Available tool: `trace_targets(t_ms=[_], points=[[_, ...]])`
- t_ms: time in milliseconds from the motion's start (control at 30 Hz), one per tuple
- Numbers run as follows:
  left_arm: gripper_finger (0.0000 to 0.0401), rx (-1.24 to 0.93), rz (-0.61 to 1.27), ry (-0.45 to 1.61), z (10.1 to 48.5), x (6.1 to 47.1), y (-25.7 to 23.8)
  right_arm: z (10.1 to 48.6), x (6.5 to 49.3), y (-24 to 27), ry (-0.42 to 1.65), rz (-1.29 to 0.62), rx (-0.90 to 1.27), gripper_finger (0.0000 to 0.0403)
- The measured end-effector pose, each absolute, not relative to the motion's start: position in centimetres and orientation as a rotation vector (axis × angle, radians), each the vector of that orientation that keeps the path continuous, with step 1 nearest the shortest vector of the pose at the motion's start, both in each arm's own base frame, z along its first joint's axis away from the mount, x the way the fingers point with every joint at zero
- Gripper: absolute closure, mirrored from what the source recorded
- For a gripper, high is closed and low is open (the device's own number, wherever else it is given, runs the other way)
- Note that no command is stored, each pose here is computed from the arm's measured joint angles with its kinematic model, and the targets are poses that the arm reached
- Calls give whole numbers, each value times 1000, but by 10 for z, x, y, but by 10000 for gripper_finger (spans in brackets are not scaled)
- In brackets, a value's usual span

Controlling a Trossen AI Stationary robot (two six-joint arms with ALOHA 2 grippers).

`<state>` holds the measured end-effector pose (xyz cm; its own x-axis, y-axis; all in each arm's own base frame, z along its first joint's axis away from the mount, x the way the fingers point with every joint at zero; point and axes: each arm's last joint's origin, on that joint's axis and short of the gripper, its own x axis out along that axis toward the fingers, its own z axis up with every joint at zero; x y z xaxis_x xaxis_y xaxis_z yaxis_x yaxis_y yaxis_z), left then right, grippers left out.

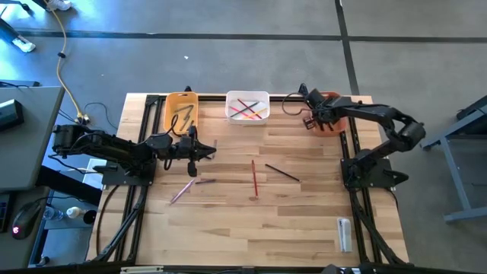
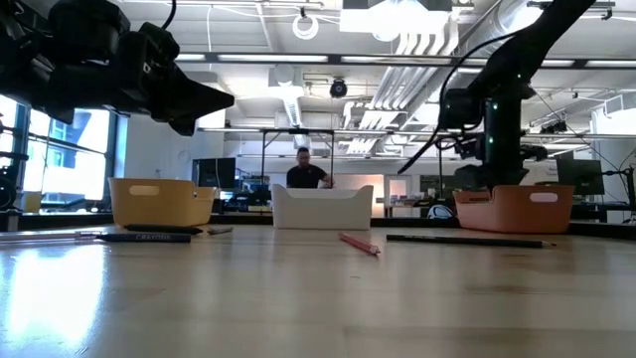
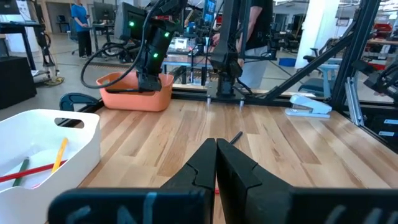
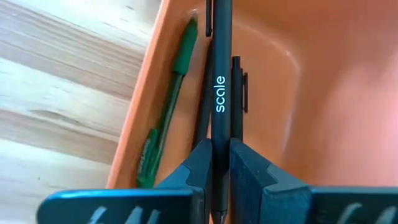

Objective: Sort crayons/erasers/pens/pencils in bins
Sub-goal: Put the black pen into the orange bin

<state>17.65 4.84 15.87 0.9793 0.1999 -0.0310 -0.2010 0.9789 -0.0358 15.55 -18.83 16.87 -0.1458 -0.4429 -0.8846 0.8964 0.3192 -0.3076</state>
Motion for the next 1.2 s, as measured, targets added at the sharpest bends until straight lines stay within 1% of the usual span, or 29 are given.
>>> trace_targets(t_ms=[300,433,633,800,900,1067,1200], points=[[401,-30,202,39,158,176,48,204,156,-191,1319,-1221,494,372],[401,-30,215,39,158,176,49,211,156,-191,1346,-1213,496,372],[401,-29,270,41,157,176,50,206,154,-189,1359,-1212,512,372],[401,-26,314,42,157,176,52,193,152,-188,1332,-1214,525,372],[401,11,346,48,157,175,53,184,148,-188,1328,-1196,562,372],[401,52,371,56,157,175,53,180,141,-194,1310,-1224,575,372],[401,52,371,56,157,175,53,181,142,-194,1312,-1214,565,357]])
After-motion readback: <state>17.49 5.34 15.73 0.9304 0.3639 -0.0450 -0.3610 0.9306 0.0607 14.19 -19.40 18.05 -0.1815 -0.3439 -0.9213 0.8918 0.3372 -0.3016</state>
